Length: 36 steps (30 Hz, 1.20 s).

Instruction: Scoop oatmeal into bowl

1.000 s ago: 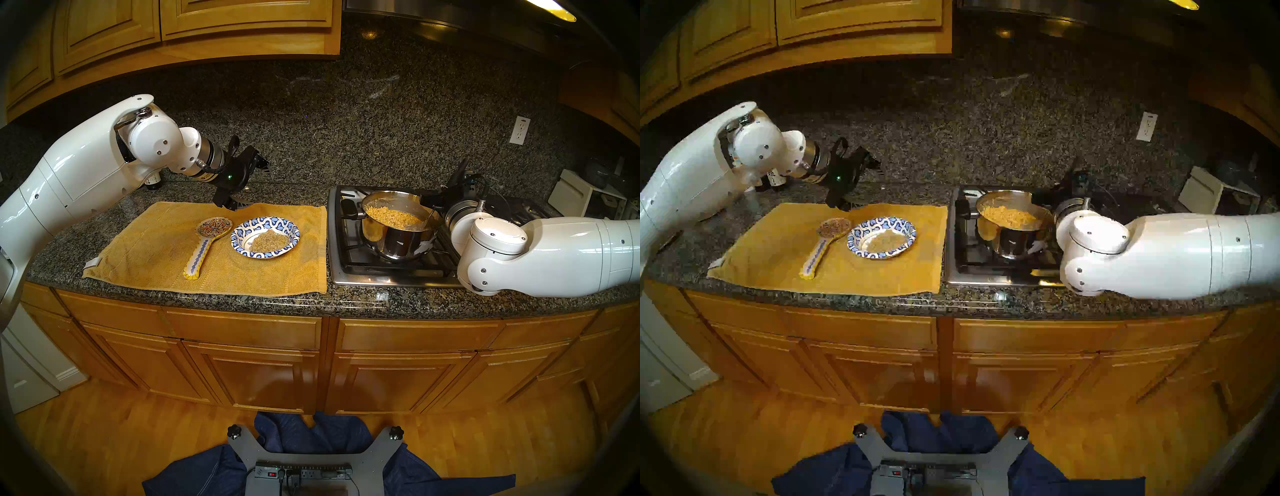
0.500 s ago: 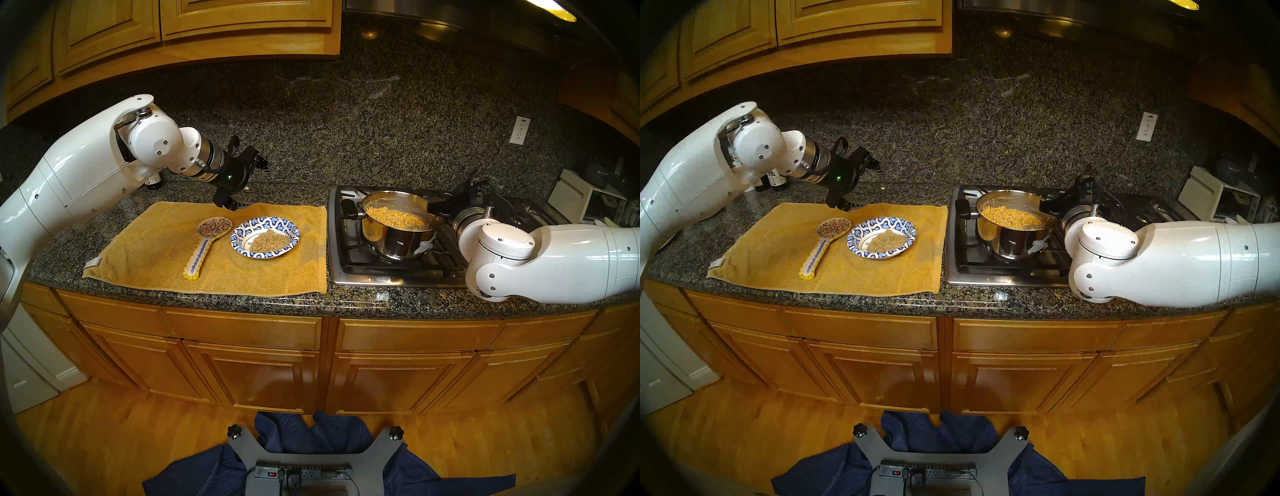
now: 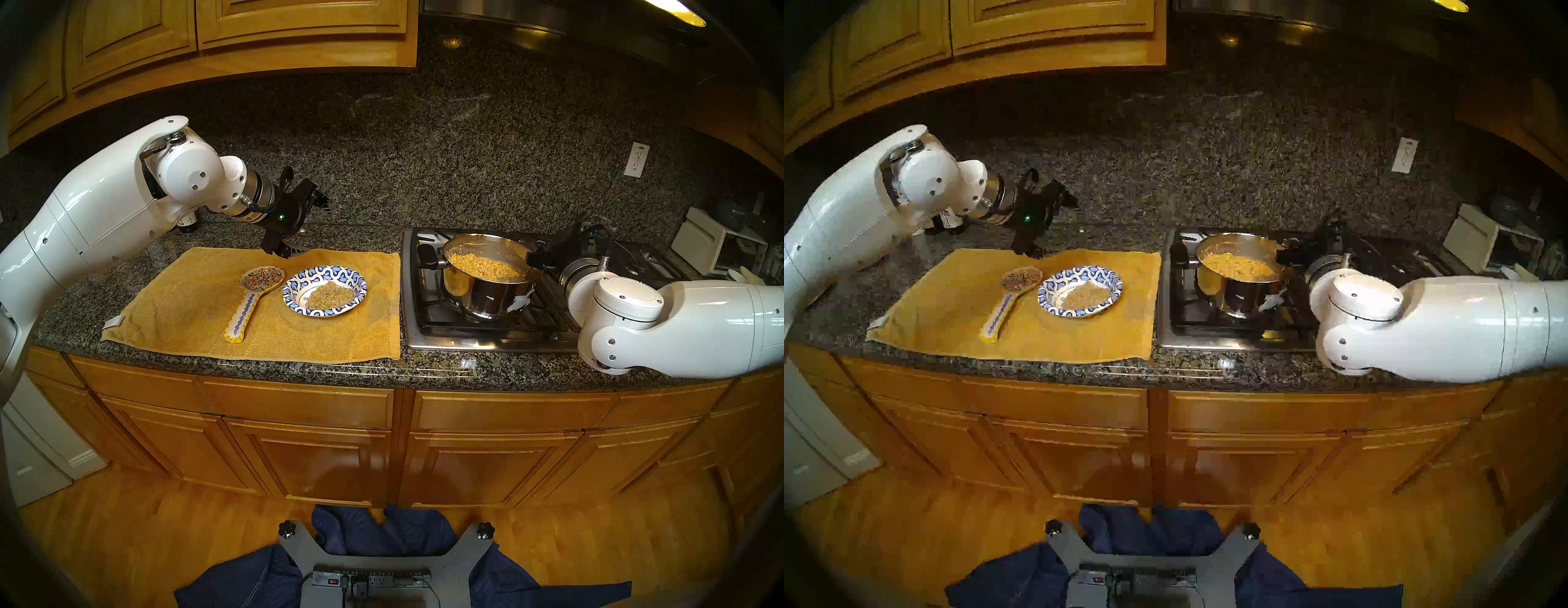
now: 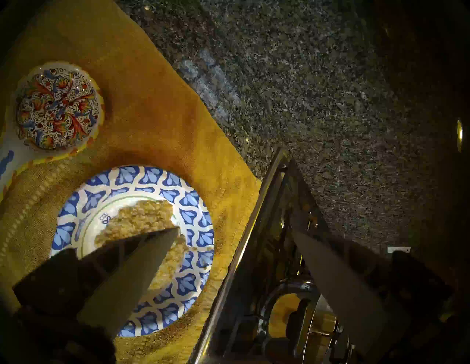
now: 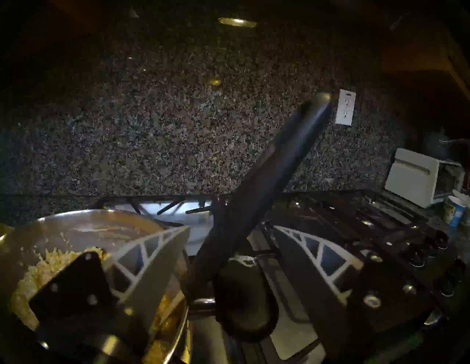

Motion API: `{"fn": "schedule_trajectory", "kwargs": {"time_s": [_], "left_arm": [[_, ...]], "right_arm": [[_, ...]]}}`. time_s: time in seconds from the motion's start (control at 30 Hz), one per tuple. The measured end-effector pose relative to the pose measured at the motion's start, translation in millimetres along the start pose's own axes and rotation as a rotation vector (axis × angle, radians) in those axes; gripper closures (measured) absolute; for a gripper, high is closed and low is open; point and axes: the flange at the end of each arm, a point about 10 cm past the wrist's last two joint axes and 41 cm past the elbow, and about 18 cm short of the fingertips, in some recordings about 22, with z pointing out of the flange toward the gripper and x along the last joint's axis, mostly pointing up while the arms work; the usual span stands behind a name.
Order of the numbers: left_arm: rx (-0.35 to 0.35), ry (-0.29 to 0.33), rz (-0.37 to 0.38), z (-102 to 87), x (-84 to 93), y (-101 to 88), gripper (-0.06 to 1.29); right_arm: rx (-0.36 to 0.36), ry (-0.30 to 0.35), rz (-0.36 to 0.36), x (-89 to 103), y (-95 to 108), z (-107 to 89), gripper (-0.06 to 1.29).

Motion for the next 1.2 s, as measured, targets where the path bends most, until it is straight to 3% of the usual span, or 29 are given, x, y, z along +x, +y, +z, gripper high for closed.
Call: {"fn": "schedule_trajectory", "kwargs": {"time_s": [0.13, 0.53, 1.2], "left_arm": [[0.000, 0.000, 0.000, 0.0, 0.0, 0.0, 0.02], [0.000, 0.000, 0.000, 0.1, -0.2, 0.0, 0.02], [0.001, -0.001, 0.000, 0.1, -0.4, -0.1, 0.02]], "right_arm": [[0.001, -0.002, 0.003, 1.8, 3, -3.9, 0.18], [0.024, 0.020, 0.028, 18.5, 7, -17.2, 0.04], [0.056, 0.125, 0.078, 70.0, 7, -36.1, 0.01]]}}
